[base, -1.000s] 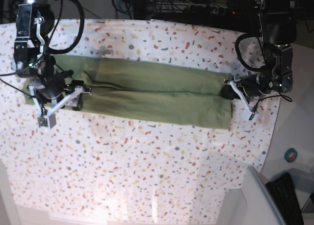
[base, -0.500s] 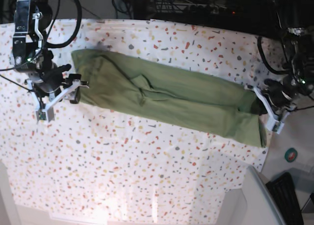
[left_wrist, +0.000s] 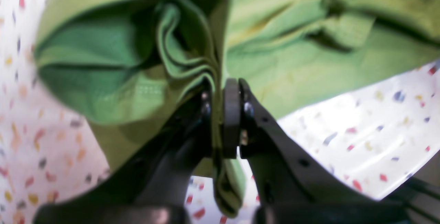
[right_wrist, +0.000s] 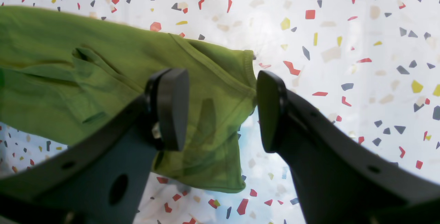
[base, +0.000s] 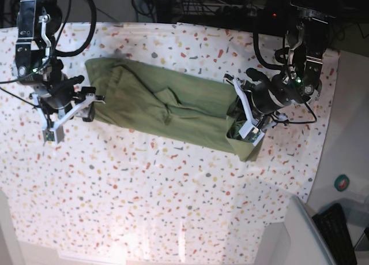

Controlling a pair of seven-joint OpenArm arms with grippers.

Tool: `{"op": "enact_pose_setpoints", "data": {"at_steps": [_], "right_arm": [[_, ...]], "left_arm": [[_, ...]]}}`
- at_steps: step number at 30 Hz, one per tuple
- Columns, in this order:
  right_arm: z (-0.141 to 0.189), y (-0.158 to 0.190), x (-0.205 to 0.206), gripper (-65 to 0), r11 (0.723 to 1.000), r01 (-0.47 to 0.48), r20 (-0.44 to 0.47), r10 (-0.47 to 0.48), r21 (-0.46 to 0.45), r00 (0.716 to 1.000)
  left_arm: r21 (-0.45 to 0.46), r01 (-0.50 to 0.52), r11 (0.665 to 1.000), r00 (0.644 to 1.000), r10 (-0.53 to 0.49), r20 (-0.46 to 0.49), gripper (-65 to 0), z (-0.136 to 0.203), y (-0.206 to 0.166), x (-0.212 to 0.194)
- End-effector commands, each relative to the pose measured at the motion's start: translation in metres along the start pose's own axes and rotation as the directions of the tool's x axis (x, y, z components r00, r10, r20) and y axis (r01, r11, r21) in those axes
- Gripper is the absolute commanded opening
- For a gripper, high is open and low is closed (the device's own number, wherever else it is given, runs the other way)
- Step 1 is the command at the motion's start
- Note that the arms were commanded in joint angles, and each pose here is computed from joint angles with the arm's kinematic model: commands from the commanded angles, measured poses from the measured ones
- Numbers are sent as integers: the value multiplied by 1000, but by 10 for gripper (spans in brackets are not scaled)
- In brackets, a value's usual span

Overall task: Layout the t-shirt on the table in an organized manner, then fold the t-shirt properly
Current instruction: 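Fold the strip end held by the left gripper toward the right gripper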

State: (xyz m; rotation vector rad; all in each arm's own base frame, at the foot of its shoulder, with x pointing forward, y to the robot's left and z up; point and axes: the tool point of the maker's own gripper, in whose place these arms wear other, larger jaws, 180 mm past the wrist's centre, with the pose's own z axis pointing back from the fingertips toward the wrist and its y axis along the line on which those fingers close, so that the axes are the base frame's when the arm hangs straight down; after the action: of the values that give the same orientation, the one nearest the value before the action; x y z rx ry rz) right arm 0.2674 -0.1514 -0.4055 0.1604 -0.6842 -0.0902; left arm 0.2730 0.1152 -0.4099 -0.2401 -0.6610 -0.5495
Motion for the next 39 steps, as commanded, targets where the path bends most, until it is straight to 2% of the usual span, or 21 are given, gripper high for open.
{"op": "enact_pose_setpoints", "data": {"at_steps": [1,8,15,21,39], "right_arm": [[3,1,12,-344,1000,-6,41,5,8,999],[3,1,12,-344,1000,-7,40,7,7,999],[3,1,13,-344,1000,-6,44,6,8,999],[3,1,15,-344,1000,-8,47,7,8,999],[2,2,16,-344,1000,-7,48,6,9,999]], "left_arm": [[-5,14,1000,999,-14,43,-650,0,0,16],[-63,20,998,1000,-20,6,-650,-17,-19,10],[-59,28,998,999,-28,16,-650,-18,-17,16],[-56,19,998,999,-22,-45,-650,-24,-12,14],[-59,19,998,999,-22,-47,-650,-24,-13,14]]}}
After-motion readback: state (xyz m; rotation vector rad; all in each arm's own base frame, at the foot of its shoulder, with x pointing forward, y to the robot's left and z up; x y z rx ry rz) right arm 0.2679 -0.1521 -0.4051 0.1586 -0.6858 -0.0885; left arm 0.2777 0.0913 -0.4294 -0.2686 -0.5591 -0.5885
